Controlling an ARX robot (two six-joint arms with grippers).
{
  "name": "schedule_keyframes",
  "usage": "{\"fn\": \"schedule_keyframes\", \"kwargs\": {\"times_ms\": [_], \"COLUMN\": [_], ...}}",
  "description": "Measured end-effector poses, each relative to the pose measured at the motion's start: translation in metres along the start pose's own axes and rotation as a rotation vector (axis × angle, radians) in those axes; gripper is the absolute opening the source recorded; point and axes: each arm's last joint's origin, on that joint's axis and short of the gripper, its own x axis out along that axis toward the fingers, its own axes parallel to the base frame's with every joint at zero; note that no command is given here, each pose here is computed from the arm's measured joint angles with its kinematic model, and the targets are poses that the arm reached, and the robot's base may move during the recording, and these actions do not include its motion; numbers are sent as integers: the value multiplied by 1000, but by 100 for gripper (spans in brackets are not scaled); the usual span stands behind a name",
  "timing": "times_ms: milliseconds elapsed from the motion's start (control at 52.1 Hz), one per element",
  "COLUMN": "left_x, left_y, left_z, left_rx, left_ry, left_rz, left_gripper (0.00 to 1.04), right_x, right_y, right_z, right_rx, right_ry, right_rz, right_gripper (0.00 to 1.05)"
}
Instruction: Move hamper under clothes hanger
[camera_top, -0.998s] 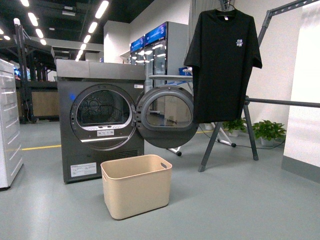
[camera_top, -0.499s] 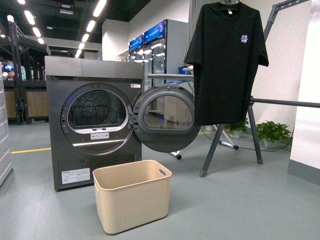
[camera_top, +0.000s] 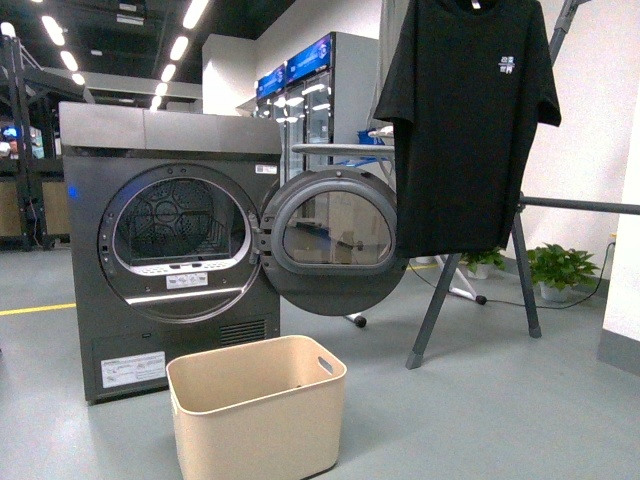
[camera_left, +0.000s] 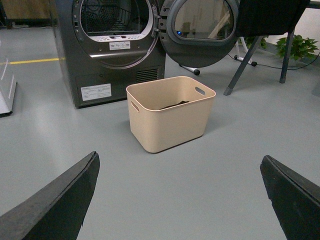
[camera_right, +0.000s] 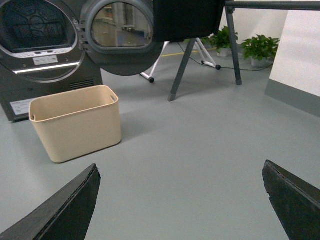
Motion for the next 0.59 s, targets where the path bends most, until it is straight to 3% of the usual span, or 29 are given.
{"fn": "schedule_keyframes", "kwargs": {"times_ms": [595], "left_x": [0], "left_y": [0], "left_z": [0], "left_rx": [0], "left_ry": [0], "left_rz": [1], "left_gripper": [98], "right_x": [0], "right_y": [0], "right_z": [0], "right_rx": [0], "right_ry": [0], "right_rz": [3], "right_gripper": [97]}}
